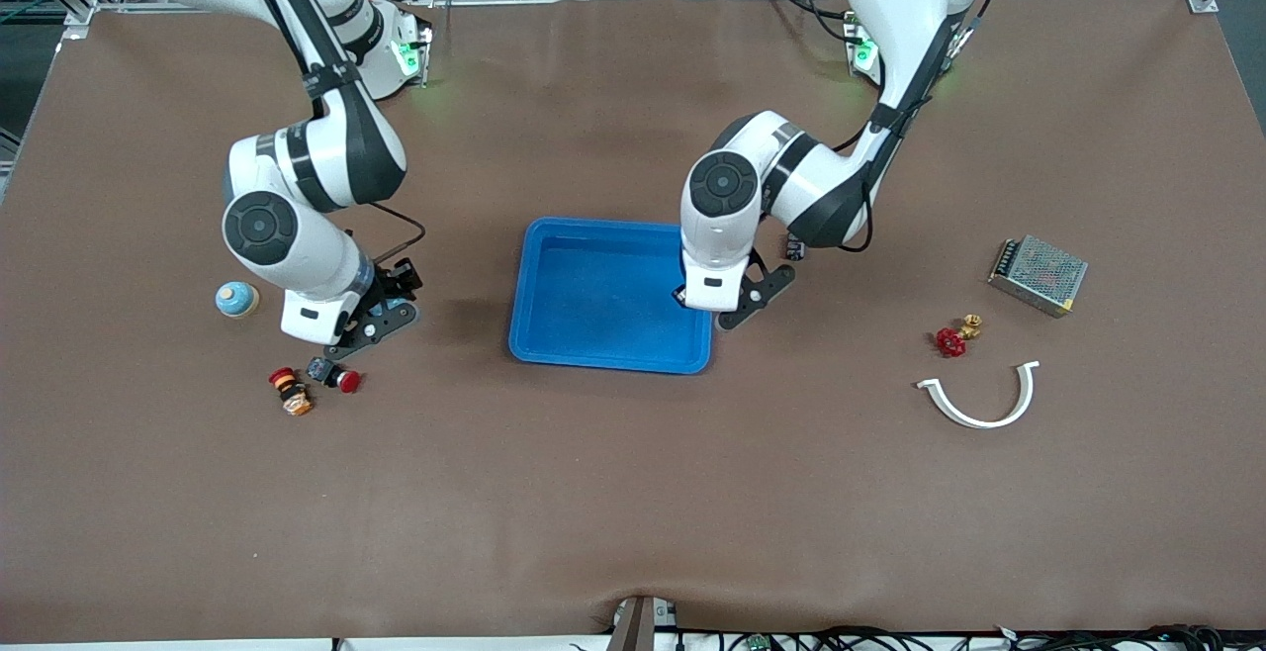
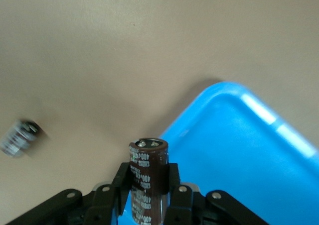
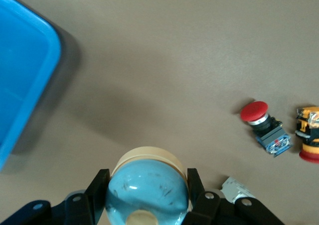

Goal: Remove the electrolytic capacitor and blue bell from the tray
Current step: 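Carry the capacitor off the tray while the right gripper carries the bell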

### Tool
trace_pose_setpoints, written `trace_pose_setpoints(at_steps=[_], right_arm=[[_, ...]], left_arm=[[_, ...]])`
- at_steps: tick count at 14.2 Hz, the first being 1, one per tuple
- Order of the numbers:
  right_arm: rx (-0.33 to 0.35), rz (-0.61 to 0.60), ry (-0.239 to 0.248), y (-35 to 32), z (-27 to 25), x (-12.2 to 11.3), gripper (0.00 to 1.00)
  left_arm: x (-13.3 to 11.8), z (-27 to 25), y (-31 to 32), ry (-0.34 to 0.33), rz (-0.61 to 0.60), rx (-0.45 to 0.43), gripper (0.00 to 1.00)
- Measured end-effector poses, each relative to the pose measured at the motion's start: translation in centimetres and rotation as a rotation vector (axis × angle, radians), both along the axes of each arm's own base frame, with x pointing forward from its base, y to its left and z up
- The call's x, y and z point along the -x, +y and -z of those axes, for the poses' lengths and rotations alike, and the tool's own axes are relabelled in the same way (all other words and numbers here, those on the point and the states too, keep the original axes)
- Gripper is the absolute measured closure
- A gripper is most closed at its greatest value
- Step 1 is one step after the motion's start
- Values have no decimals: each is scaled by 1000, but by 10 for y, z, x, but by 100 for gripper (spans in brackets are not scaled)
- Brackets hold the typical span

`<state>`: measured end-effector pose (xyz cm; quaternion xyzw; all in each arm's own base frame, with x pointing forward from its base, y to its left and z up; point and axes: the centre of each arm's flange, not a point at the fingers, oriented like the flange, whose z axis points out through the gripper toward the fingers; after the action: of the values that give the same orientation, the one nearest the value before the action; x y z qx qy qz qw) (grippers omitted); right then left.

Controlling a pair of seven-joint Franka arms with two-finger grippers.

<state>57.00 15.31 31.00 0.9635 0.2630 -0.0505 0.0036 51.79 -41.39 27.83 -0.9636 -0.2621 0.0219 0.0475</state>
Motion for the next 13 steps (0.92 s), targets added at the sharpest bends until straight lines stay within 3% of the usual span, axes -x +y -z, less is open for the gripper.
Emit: trace_pose_setpoints(at_steps=[2, 6, 10, 13], right_arm=[[-9, -28, -20, -12, 19, 7, 33], [-18, -50, -49, -30, 51, 23, 33], [-16, -55, -37, -34, 61, 29, 33], [-21, -71, -55, -44, 72, 29, 33]], left_arm=[[-4, 7, 19, 58, 142, -20, 65], [-16, 8, 44, 98, 273, -19, 65], [-24, 13, 61, 94, 361, -57, 65], [-34, 22, 79, 59, 413, -47, 65]])
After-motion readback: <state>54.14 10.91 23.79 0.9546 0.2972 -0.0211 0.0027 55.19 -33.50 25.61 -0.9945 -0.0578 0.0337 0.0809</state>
